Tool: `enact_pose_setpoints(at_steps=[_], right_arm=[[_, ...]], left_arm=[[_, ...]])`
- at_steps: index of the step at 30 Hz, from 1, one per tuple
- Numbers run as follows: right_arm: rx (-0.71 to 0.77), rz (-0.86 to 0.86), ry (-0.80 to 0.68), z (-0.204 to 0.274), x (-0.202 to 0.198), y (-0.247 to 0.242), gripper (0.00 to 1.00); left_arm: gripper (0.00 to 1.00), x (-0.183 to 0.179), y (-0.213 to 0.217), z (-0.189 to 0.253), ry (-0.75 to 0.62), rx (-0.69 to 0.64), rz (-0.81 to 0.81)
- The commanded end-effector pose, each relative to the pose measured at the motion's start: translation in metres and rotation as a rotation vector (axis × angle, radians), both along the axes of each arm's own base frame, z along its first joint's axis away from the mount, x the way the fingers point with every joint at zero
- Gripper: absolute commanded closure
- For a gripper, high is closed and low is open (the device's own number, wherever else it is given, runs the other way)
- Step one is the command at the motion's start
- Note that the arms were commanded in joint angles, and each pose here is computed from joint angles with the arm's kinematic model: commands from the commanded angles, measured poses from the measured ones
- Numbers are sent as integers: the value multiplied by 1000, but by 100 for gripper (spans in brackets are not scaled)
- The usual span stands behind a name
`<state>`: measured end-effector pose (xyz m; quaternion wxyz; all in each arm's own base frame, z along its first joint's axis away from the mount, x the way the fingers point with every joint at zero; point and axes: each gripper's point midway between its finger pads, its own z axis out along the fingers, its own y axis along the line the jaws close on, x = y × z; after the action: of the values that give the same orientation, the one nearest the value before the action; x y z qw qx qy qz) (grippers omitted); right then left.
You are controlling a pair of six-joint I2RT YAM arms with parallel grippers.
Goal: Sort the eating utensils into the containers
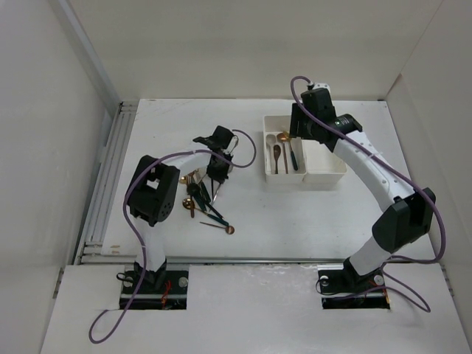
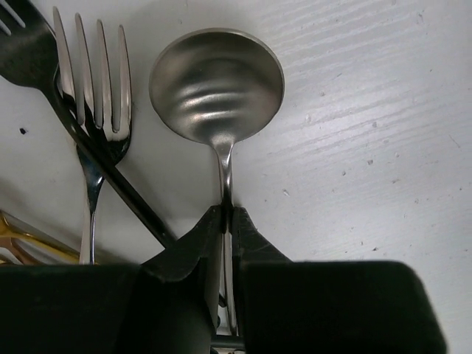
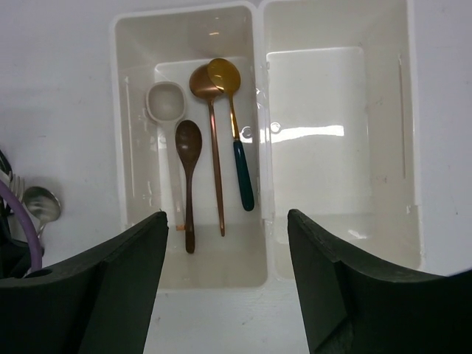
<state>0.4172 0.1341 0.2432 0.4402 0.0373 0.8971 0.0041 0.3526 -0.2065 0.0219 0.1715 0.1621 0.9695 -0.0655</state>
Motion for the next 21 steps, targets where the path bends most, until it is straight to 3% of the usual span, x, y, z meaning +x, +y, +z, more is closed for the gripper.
enact_pose_setpoints(at_steps=[1, 4, 7, 11, 15, 21], right_arm=[[15, -31, -59, 24, -5, -9, 29], [25, -45, -82, 33, -8, -12, 29], [50, -51, -116, 48, -11, -13, 29], [109, -79, -185, 74, -16, -18, 29], [172, -122, -239, 88, -20, -24, 27], [198, -188, -258, 88, -25, -35, 27]], left_arm=[[100, 0, -1, -8, 38, 13, -10], [100, 14, -6, 15, 4, -40, 6], [100, 32, -28, 68, -53, -142, -13], [100, 77, -69, 192, -260, -378, -22], [100, 100, -102, 263, -448, -557, -77], [100, 91, -172, 270, -413, -758, -143]])
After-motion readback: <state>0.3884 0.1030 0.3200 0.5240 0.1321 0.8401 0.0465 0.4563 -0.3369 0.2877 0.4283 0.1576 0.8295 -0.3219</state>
